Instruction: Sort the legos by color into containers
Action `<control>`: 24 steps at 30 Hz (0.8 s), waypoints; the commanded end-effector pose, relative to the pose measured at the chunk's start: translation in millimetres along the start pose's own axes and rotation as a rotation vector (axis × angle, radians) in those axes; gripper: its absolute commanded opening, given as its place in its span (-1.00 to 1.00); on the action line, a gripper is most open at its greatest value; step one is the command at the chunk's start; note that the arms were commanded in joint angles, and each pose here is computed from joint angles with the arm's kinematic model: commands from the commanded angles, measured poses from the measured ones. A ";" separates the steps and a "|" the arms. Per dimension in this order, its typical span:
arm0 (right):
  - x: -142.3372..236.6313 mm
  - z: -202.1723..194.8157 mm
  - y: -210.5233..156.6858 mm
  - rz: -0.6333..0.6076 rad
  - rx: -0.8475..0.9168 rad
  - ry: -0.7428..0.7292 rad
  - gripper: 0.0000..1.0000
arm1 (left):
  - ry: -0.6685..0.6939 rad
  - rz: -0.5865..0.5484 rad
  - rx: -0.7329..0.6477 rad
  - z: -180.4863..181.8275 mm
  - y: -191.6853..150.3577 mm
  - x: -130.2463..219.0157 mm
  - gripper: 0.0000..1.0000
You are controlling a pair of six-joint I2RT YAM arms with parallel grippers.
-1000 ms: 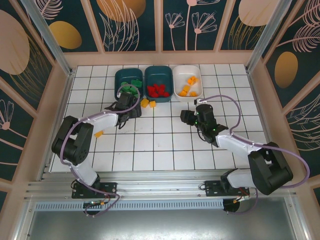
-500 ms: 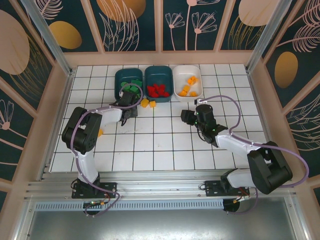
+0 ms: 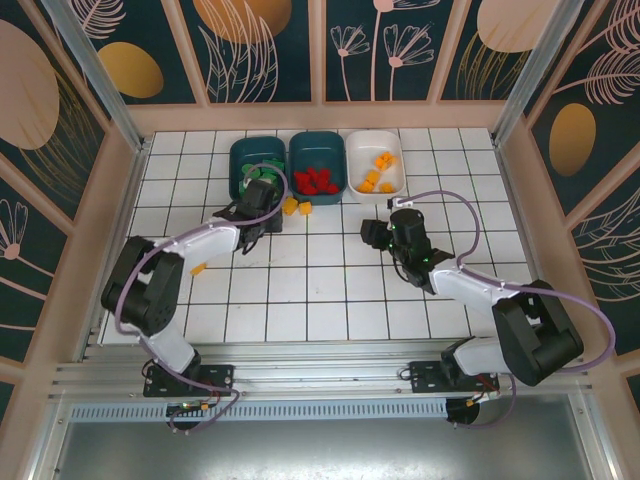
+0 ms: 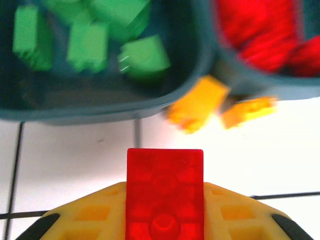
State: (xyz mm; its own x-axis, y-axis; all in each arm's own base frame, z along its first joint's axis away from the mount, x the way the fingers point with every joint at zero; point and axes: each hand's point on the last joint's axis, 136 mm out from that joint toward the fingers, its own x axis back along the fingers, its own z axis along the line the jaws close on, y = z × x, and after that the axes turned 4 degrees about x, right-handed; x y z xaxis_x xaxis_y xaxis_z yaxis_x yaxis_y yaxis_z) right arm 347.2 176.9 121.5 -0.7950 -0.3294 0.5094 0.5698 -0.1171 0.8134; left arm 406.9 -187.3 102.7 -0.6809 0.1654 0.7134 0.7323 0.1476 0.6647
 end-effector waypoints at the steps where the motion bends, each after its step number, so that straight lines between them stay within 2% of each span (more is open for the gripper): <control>1: -2.4 -3.2 0.1 -0.020 0.020 -0.026 0.20 | -0.081 -0.049 0.020 -27.7 29.6 20.0 -0.47; 4: -2.4 -5.1 -0.2 -0.020 0.023 -0.036 0.20 | -0.125 -0.086 0.020 -49.1 59.7 17.4 -0.46; 11: -1.0 -9.2 1.2 -0.025 0.030 -0.060 0.20 | -0.198 -0.079 -0.005 -101.9 106.2 -35.3 -0.49; 16: 2.1 -12.5 4.1 -0.035 0.033 -0.078 0.20 | -0.195 -0.040 -0.010 -120.5 117.3 -77.2 -0.43; 21: 5.8 -13.7 8.0 -0.050 0.033 -0.082 0.21 | -0.174 -0.007 0.005 -122.3 115.6 -103.6 -0.27; 24: 5.8 -14.4 7.5 -0.048 0.033 -0.085 0.22 | -0.186 0.003 0.017 -124.1 113.1 -113.3 -0.09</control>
State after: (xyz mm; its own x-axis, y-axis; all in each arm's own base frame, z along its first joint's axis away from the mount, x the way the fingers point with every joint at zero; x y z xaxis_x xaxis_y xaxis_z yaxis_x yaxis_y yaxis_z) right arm 350.9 167.3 121.5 -0.8169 -0.2736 0.5078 0.5494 -0.1014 0.8294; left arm 563.1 -310.9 124.9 -0.6828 0.3351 0.6492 0.7197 0.1560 0.6765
